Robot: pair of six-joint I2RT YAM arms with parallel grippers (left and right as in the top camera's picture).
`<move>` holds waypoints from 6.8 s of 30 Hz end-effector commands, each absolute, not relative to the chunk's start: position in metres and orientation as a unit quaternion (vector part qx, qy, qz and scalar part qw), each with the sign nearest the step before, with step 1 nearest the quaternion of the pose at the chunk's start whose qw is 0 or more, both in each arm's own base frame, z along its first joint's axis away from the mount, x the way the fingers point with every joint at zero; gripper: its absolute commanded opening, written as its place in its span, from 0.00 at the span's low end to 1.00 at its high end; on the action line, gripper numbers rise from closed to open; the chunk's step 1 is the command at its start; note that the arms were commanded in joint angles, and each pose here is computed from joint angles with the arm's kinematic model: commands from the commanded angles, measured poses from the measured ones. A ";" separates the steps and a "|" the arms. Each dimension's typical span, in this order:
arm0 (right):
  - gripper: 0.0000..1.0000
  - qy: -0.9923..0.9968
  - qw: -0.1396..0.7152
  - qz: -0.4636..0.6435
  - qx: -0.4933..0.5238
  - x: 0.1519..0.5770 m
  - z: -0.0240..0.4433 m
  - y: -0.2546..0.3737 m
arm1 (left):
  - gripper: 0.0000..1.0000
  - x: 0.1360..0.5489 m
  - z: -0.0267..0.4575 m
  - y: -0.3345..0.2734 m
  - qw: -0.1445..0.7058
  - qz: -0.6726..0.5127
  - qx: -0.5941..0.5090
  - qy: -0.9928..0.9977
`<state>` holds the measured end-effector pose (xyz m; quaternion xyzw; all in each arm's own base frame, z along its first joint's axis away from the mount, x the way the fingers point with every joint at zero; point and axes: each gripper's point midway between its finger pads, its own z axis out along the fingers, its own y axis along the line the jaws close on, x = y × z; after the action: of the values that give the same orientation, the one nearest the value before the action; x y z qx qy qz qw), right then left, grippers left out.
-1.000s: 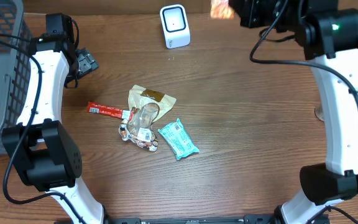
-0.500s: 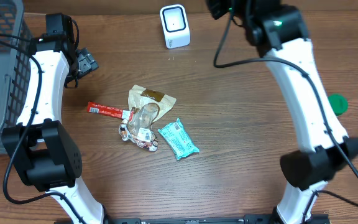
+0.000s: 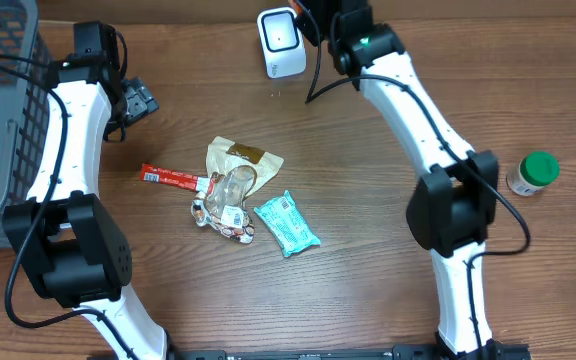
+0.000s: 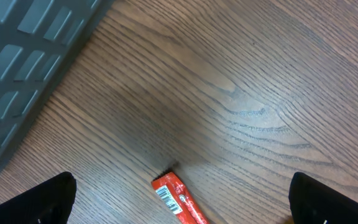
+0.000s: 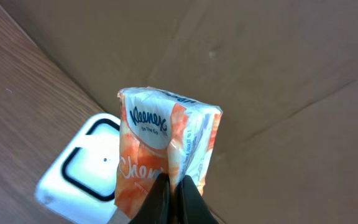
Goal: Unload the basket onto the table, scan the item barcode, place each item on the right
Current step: 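Hold the Kleenex pack barcode in front of the white scanner, then move the Kleenex pack away from the scanner to the right, then swing the right gripper over the mint-green wipes pack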
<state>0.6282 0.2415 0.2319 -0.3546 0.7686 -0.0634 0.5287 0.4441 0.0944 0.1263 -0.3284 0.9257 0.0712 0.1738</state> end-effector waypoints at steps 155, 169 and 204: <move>0.36 0.876 0.090 0.143 -0.451 0.272 0.122 0.405 | 1.00 0.450 0.136 0.091 0.187 0.065 -0.328 0.924; 0.31 0.894 -0.059 0.031 -0.442 0.228 0.079 0.327 | 1.00 0.450 0.136 0.091 0.187 0.065 -0.328 0.924; 0.30 0.957 0.030 -0.111 -0.266 0.343 0.016 0.209 | 1.00 0.450 0.136 0.091 0.187 0.065 -0.328 0.924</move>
<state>0.3360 0.2225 0.0205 -0.3046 0.9431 -0.1273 0.0388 0.4441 0.0944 0.1263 -0.3283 0.9257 0.0711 0.1737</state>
